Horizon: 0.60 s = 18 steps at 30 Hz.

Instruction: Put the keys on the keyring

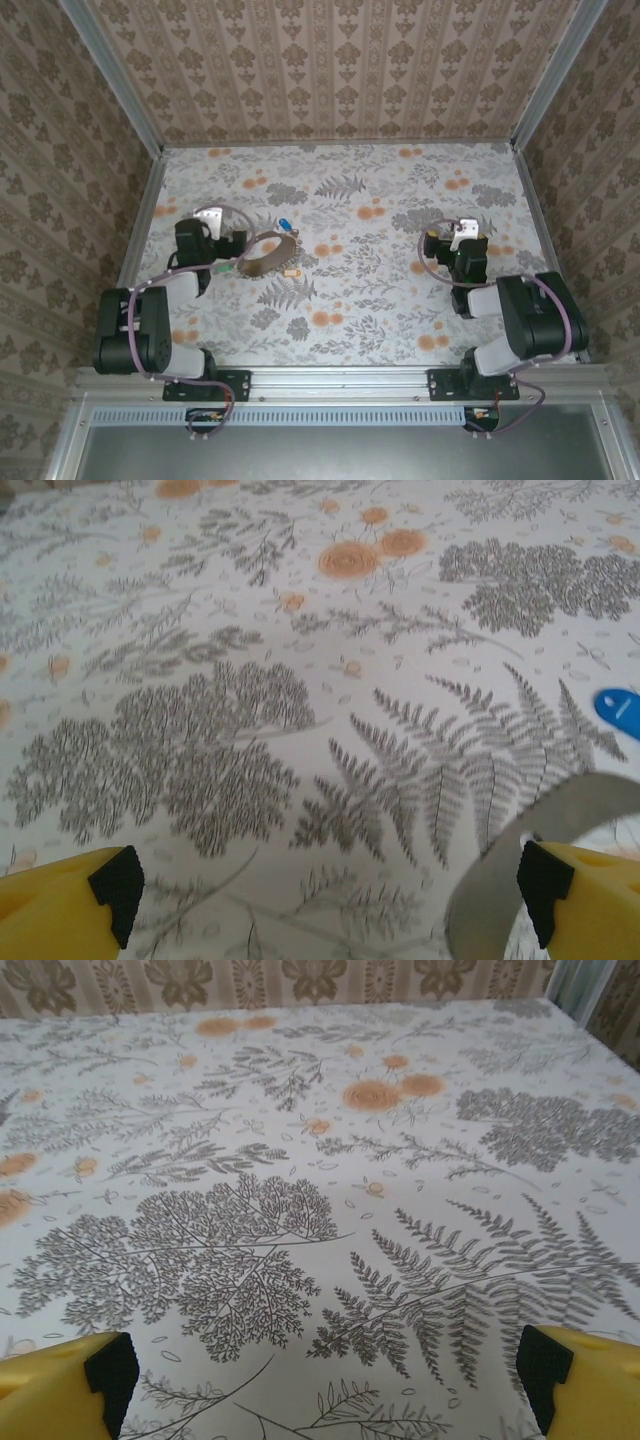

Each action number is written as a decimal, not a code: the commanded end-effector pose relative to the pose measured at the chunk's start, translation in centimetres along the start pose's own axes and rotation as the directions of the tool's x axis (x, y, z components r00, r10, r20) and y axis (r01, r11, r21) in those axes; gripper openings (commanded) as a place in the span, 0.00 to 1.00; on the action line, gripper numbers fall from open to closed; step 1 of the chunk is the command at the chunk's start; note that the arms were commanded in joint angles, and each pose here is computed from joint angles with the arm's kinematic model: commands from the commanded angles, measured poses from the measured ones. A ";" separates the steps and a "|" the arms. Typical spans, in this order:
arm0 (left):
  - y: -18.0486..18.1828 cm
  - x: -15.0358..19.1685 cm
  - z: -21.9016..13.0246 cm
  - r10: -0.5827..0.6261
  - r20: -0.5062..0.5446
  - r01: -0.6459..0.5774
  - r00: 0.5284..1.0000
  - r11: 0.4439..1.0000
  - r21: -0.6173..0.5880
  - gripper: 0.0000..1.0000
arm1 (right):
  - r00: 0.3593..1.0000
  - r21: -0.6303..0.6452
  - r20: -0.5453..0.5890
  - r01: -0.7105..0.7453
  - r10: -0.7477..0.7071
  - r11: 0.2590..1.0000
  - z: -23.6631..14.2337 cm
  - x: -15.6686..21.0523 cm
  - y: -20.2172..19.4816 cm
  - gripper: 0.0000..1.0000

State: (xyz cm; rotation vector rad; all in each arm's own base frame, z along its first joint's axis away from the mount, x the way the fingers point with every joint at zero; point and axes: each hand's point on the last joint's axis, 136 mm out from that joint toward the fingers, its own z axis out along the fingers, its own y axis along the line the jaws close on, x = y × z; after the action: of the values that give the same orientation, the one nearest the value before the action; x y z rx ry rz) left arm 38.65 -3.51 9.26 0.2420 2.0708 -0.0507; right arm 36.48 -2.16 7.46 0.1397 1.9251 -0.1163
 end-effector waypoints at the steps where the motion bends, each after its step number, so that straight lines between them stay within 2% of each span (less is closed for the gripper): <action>1: 1.2 -2.0 0.7 0.067 0.047 -0.061 0.997 0.990 -0.124 1.00 | 0.998 -0.009 0.066 -0.016 0.017 1.000 1.0 -3.4 0.7 1.00; 3: 1.9 -1.7 1.0 0.047 0.063 -0.037 0.997 0.987 -0.156 1.00 | 0.998 0.017 0.066 0.005 -0.006 1.000 1.7 -3.7 0.8 1.00; 6: 2.8 -0.9 0.9 -0.032 0.089 0.042 0.996 0.993 -0.113 1.00 | 0.999 0.037 0.044 0.002 -0.004 0.999 1.9 -3.5 0.6 1.00; 8: 2.7 -0.7 0.6 -0.002 0.184 0.023 0.983 0.994 -0.111 1.00 | 1.000 0.036 0.027 -0.001 0.000 0.999 2.0 -3.4 0.6 1.00; 9: 1.9 -0.4 0.4 0.005 0.157 0.008 0.988 0.997 -0.078 1.00 | 1.000 0.037 0.031 -0.002 0.001 0.999 1.9 -3.5 0.5 1.00; 12: 3.0 -0.2 0.9 -0.039 0.121 0.052 0.992 0.992 -0.111 1.00 | 1.000 0.034 0.030 -0.001 0.000 0.999 1.9 -3.5 0.6 1.00; 18: 2.9 -0.3 0.7 -0.026 0.135 0.043 0.990 0.991 -0.126 1.00 | 0.999 0.033 0.032 -0.003 0.002 0.999 1.9 -3.5 0.6 1.00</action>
State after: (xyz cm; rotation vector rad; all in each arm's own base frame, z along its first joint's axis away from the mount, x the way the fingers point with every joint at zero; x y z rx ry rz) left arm 39.44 -0.84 7.96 0.1450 1.9885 0.0479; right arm 39.47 -1.57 9.81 0.1390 1.8962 -0.1297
